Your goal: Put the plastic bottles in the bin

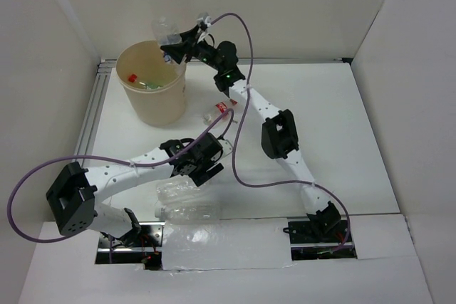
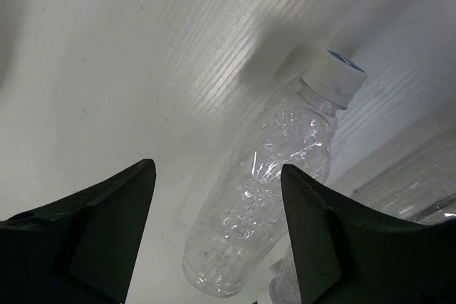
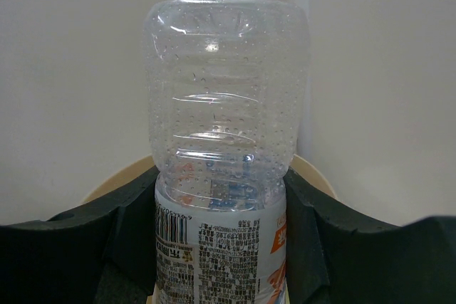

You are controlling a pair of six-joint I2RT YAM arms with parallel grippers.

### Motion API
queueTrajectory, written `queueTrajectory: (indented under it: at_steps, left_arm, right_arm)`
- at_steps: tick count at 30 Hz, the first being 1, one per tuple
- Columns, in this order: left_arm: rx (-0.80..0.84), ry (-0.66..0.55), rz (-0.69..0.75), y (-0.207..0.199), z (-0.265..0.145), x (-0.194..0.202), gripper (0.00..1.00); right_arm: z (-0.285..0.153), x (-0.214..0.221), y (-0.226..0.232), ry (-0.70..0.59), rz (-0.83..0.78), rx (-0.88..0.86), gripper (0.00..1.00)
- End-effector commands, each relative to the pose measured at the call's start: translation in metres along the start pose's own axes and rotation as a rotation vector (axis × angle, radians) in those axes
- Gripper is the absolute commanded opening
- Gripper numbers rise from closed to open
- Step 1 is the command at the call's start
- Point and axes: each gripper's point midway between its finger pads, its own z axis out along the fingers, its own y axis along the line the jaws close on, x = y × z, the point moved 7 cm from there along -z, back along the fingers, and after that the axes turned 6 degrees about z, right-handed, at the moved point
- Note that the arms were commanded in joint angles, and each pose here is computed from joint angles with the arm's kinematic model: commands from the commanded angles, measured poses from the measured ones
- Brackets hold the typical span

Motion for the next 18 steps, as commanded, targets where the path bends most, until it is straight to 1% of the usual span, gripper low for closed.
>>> queueTrajectory:
  at_steps: [1, 2, 3, 5, 8, 9, 10, 11, 12, 13, 15, 16, 17, 18]
  left_arm:
    - [-0.002, -0.014, -0.001, 0.0, -0.005, 0.003, 0.83]
    - [-0.002, -0.015, -0.002, -0.001, -0.003, 0.004, 0.83]
    - [-0.002, -0.015, 0.009, -0.001, -0.003, 0.004, 0.83]
    - [-0.004, -0.024, 0.006, -0.001, -0.002, 0.003, 0.83]
    - [0.003, -0.037, 0.014, -0.001, -0.002, 0.0, 0.85]
    - [0.013, -0.03, 0.016, -0.002, 0.0, 0.001, 0.85]
    - [0.013, -0.03, 0.027, -0.002, 0.0, 0.001, 0.86]
    - [0.013, -0.03, 0.027, -0.003, 0.003, 0.0, 0.86]
    - [0.015, -0.022, 0.03, -0.003, 0.005, 0.0, 0.86]
    - [0.015, -0.022, 0.039, -0.003, 0.005, 0.0, 0.86]
    - [0.013, -0.032, 0.045, -0.002, 0.005, -0.002, 0.89]
    - [0.015, -0.022, 0.059, -0.003, 0.008, -0.001, 0.89]
    - [0.015, -0.022, 0.059, -0.003, 0.008, -0.001, 0.9]
    - [0.015, -0.021, 0.07, -0.003, 0.011, -0.002, 0.9]
  right_arm:
    - [-0.005, -0.066, 0.008, -0.028, -0.045, -0.05, 0.1]
    - [-0.005, -0.071, 0.013, -0.025, -0.052, -0.072, 0.1]
    - [-0.009, -0.066, 0.006, -0.01, -0.042, -0.054, 0.1]
    - [-0.01, -0.068, 0.01, 0.007, -0.047, -0.072, 0.1]
    - [-0.009, -0.073, 0.014, 0.01, -0.063, -0.093, 0.17]
    - [-0.01, -0.072, 0.013, 0.016, -0.067, -0.09, 0.23]
    - [-0.005, -0.072, 0.021, 0.02, -0.077, -0.111, 0.39]
    - [-0.004, -0.077, 0.023, 0.012, -0.085, -0.116, 0.46]
    - [-0.002, -0.072, 0.028, 0.026, -0.085, -0.133, 0.52]
    - [-0.002, -0.071, 0.029, 0.034, -0.085, -0.146, 0.67]
    - [-0.003, -0.071, 0.032, 0.051, -0.093, -0.17, 0.81]
    - [-0.003, -0.07, 0.031, 0.058, -0.087, -0.166, 0.89]
    - [-0.003, -0.073, 0.035, 0.069, -0.083, -0.176, 1.0]
    - [-0.003, -0.077, 0.036, 0.069, -0.094, -0.176, 1.0]
